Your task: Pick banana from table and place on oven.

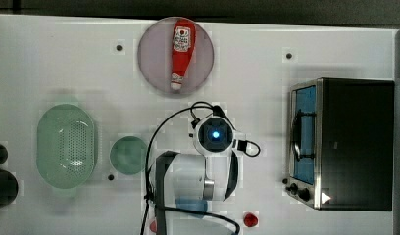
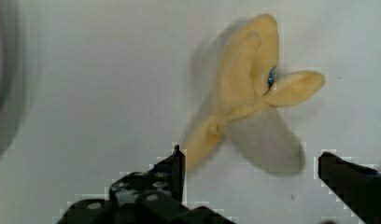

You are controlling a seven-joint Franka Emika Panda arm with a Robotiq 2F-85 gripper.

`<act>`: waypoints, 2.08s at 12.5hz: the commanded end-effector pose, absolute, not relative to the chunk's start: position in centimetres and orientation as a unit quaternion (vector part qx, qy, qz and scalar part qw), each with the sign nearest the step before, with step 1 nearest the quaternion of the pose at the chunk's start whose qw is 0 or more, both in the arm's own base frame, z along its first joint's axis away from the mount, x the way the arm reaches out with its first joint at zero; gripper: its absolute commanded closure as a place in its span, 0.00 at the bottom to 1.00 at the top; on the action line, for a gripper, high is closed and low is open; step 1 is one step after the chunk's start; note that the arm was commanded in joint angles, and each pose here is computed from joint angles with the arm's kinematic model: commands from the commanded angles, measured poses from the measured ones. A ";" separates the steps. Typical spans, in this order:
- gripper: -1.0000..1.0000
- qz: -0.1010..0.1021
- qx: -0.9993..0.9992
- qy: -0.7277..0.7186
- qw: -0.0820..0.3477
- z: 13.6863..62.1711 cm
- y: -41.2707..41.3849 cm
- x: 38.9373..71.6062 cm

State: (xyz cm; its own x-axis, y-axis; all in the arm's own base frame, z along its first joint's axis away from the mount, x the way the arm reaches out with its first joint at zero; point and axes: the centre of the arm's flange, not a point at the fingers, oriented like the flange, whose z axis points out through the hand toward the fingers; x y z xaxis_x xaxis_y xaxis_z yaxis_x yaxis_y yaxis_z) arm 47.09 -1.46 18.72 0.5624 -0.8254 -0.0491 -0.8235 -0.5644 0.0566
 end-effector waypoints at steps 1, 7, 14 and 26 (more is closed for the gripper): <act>0.04 -0.023 0.877 -0.480 0.016 16.5 -2.3 47.3; 0.74 -0.021 0.879 -0.476 0.013 16.0 -1.8 46.9; 0.78 0.041 0.880 -0.472 -0.022 27.9 -1.4 49.7; 0.78 0.018 0.849 -0.528 -0.024 56.4 -12.8 50.3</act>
State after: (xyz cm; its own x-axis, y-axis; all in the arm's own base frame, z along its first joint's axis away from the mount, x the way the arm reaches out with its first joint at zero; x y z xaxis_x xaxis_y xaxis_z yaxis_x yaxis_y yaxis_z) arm 50.13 -8.87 58.91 0.4697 -0.8816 0.0459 -0.8734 -0.4717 -0.1210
